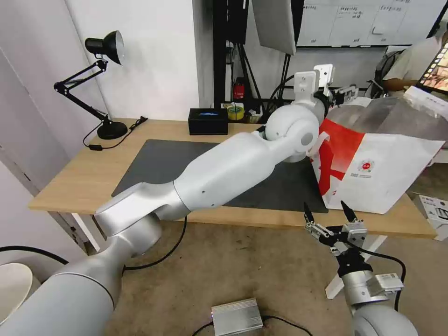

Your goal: Pick up the trash from the table and place it into the takeout bag.

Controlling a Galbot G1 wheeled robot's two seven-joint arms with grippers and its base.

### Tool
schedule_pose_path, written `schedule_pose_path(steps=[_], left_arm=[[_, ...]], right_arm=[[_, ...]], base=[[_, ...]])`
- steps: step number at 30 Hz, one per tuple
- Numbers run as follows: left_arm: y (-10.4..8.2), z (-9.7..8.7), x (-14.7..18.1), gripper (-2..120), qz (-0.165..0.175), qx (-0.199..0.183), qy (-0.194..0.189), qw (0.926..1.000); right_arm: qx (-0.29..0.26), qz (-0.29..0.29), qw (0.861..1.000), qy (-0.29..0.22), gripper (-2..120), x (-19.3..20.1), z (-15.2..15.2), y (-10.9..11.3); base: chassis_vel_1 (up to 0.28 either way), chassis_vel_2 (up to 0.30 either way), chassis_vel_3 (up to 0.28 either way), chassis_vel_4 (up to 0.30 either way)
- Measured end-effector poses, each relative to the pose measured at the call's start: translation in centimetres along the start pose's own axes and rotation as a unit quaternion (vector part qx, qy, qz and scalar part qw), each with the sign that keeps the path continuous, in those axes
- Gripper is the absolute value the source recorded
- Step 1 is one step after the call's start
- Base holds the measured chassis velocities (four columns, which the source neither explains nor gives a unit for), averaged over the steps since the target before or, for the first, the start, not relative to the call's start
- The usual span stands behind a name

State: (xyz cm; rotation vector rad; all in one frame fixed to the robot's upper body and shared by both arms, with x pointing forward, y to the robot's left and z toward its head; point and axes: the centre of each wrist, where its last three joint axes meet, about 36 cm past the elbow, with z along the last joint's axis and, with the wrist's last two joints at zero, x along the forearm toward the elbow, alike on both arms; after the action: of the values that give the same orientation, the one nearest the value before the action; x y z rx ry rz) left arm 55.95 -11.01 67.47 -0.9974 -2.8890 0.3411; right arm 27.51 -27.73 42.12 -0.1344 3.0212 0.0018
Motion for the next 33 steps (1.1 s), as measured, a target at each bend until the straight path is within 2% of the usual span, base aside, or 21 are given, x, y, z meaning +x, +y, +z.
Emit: schedule_pose_path(steps=[1,3,15,18,19,22,25,27,28,30,32,33], left_arm=[[0.2,0.5,-0.1,98,-0.004,-0.010,-0.003,0.9999],[0.7,1.5,-0.3,99,-0.008,-0.027,-0.012,0.9995],[3.3,5.7,-1.0,100,-0.010,-0.095,-0.049,0.9942],[5.2,7.1,-1.1,100,-0.003,-0.136,-0.057,0.9890],[5.2,7.1,-1.1,100,-0.003,-0.136,-0.057,0.9890],[7.3,7.8,-0.7,100,0.003,-0.163,-0.057,0.9849],[8.2,8.1,-0.3,100,0.001,-0.165,-0.057,0.9846],[10.7,8.8,0.7,100,-0.005,-0.181,-0.063,0.9814],[10.7,8.8,0.7,100,-0.005,-0.181,-0.063,0.9814],[12.4,9.3,1.7,100,-0.003,-0.196,-0.065,0.9784],[13.8,9.8,2.7,100,-0.005,-0.196,-0.063,0.9786],[13.8,9.8,2.7,100,-0.005,-0.196,-0.063,0.9786]], right_arm=[[0.000,0.000,1.000,0.000,100,0.0,0.0,0.0],[0.000,0.000,1.000,0.000,100,0.0,0.0,0.0],[0.000,0.000,1.000,0.000,100,0.0,0.0,0.0],[0.000,0.000,1.000,0.000,100,0.0,0.0,0.0],[0.000,0.000,1.000,0.000,100,0.0,0.0,0.0],[0.000,0.000,1.000,0.000,100,0.0,0.0,0.0],[0.000,0.000,1.000,0.000,100,0.0,0.0,0.0],[0.000,0.000,1.000,0.000,100,0.0,0.0,0.0],[0.000,0.000,1.000,0.000,100,0.0,0.0,0.0],[0.000,0.000,1.000,0.000,100,0.0,0.0,0.0],[0.000,0.000,1.000,0.000,100,0.0,0.0,0.0],[0.000,0.000,1.000,0.000,100,0.0,0.0,0.0]], base=[[0.000,0.000,0.000,0.000],[0.000,0.000,0.000,0.000],[0.000,0.000,0.000,0.000],[0.000,0.000,0.000,0.000],[0.000,0.000,0.000,0.000],[0.000,0.000,0.000,0.000],[0.000,0.000,0.000,0.000],[0.000,0.000,0.000,0.000],[0.000,0.000,0.000,0.000],[0.000,0.000,0.000,0.000],[0.000,0.000,0.000,0.000],[0.000,0.000,0.000,0.000]])
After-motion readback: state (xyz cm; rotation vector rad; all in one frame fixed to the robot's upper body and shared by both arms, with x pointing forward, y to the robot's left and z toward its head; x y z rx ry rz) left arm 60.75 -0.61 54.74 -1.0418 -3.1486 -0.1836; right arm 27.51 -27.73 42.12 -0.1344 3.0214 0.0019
